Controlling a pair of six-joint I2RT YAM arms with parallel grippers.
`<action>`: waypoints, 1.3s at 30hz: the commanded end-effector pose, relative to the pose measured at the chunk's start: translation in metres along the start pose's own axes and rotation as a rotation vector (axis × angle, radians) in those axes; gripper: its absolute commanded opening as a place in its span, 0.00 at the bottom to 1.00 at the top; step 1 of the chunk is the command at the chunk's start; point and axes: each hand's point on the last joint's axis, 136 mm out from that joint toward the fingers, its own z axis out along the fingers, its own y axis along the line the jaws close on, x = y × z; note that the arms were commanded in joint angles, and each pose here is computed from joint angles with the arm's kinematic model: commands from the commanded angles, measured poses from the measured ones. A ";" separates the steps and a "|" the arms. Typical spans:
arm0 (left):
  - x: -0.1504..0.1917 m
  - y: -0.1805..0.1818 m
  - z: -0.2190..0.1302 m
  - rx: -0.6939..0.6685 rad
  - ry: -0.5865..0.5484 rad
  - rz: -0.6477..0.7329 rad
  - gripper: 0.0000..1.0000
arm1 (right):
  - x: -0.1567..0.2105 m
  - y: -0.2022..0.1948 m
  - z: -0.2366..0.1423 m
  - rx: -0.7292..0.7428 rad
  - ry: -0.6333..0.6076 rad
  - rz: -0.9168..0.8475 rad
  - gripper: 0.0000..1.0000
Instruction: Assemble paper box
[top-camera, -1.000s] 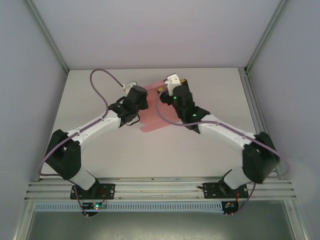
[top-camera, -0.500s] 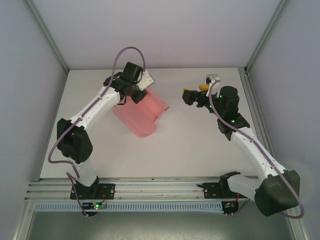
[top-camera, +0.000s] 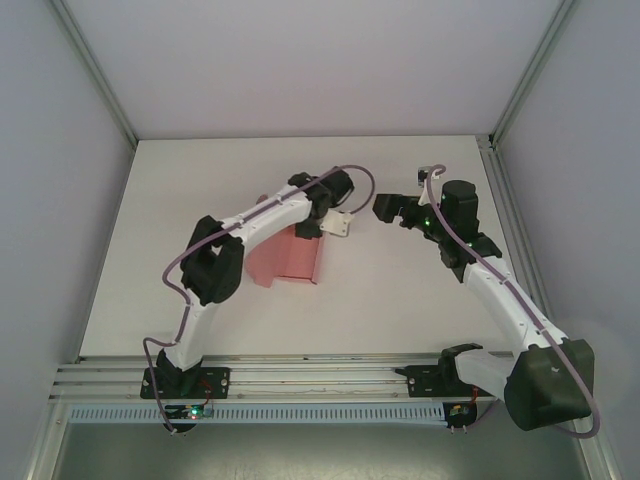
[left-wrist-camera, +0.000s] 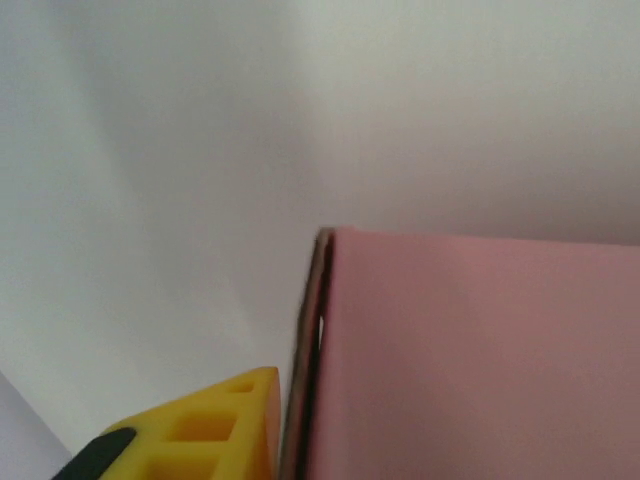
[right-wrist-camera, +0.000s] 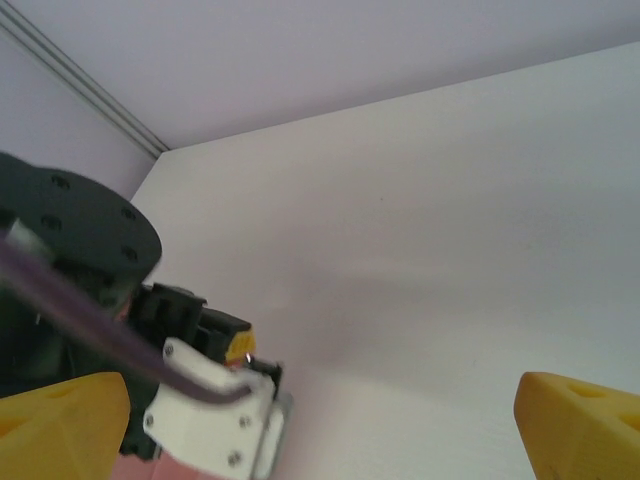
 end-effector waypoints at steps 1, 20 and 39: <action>-0.018 -0.007 -0.009 0.010 -0.017 0.076 0.43 | 0.005 -0.010 0.001 0.031 0.023 -0.001 0.98; 0.007 0.091 -0.225 -0.324 -0.680 -0.908 1.00 | 0.025 0.053 0.076 -0.367 0.268 -0.831 0.98; 0.215 0.004 -0.124 -0.185 -0.601 -1.816 1.00 | 0.078 0.083 0.163 -0.704 0.509 -1.131 0.98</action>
